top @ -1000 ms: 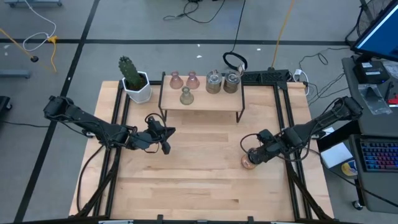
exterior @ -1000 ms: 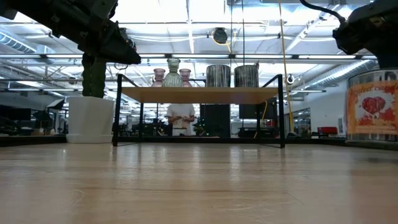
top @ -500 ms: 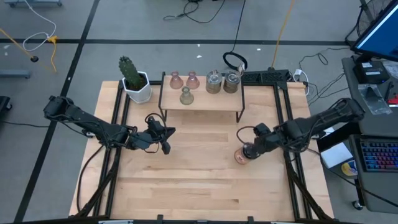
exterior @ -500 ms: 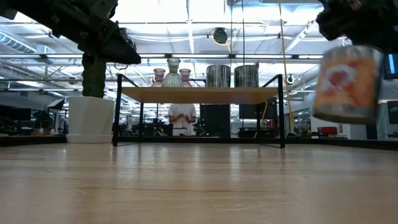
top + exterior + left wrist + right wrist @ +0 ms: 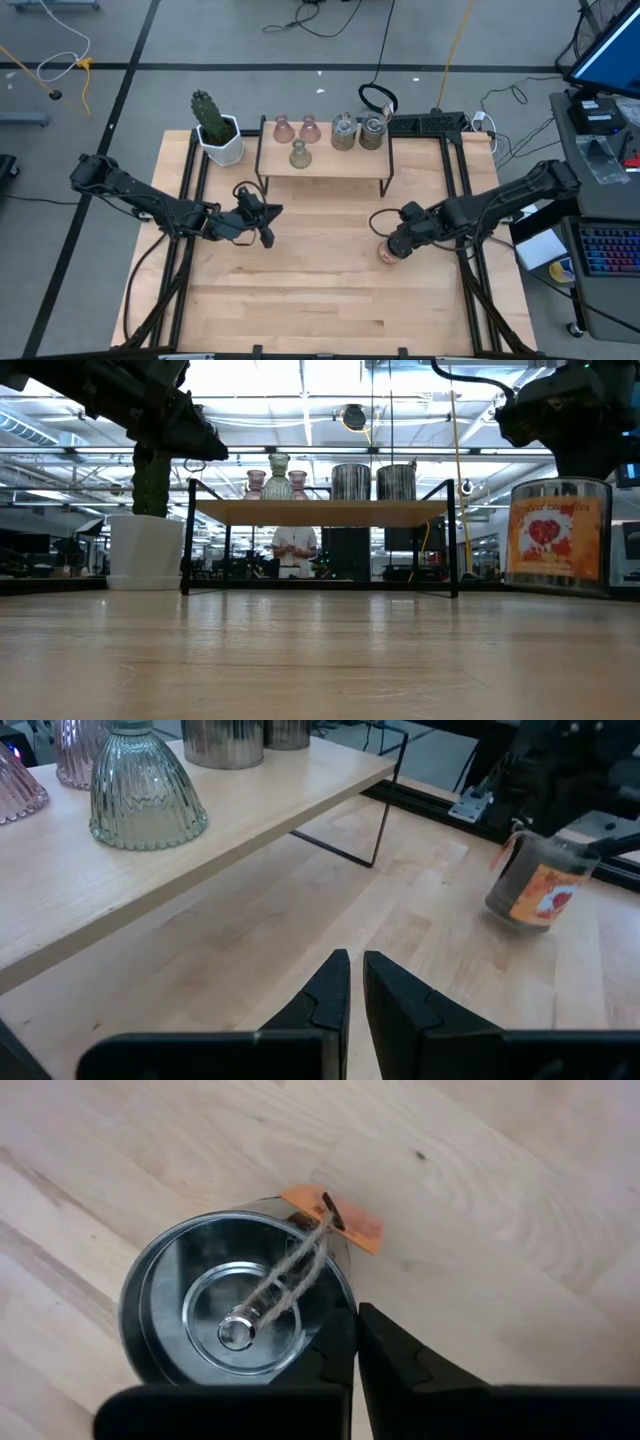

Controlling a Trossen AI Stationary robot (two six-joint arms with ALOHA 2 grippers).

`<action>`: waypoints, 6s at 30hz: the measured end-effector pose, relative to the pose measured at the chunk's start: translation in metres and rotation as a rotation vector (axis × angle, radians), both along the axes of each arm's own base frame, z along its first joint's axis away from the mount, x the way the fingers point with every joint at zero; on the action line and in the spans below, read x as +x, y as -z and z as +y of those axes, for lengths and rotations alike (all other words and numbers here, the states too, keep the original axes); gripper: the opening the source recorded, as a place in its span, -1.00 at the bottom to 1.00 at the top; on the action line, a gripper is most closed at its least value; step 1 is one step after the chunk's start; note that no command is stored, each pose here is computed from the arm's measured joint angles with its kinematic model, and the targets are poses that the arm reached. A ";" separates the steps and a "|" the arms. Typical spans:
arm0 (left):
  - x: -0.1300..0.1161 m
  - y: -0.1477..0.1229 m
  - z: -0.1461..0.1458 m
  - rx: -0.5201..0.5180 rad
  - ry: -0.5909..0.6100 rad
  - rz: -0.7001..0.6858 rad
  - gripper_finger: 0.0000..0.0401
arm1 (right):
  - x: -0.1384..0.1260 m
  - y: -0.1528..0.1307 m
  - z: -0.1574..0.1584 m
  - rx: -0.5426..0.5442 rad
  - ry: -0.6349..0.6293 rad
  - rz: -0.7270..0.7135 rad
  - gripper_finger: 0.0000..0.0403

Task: Pick & Place candle stick holders
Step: Put the silver scented candle on the shelf

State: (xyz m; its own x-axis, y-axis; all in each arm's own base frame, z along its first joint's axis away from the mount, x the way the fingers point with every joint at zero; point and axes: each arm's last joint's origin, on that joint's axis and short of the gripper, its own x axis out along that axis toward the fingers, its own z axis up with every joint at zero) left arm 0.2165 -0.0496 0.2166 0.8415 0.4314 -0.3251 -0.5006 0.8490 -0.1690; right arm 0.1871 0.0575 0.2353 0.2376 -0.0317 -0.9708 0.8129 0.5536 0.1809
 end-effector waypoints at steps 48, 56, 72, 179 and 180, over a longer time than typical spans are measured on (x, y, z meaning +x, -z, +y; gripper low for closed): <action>0.117 0.007 -0.011 0.028 0.267 -0.197 -0.18 | 0.015 0.014 0.005 -0.024 -0.044 0.024 -0.45; 0.139 0.017 -0.007 0.000 0.340 -0.107 0.10 | 0.012 0.017 0.005 -0.022 -0.029 0.046 -0.36; 0.138 0.020 -0.005 -0.038 0.333 -0.085 0.11 | 0.010 0.058 -0.001 0.081 -0.002 -0.005 -0.64; 0.130 0.039 -0.006 -0.179 0.298 0.098 0.11 | 0.084 -0.118 -0.207 -0.478 -0.219 -0.185 -0.57; 0.130 0.039 -0.006 -0.179 0.298 0.099 0.11 | 0.084 -0.119 -0.206 -0.481 -0.220 -0.190 -0.56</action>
State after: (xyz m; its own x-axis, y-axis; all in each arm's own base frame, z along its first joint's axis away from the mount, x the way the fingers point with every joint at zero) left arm 0.3468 -0.0555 0.1775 0.8825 0.1008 -0.4594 -0.2570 0.9214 -0.2916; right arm 0.2706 -0.1485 0.3543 0.4579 -0.3903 -0.7987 0.6468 0.7627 -0.0019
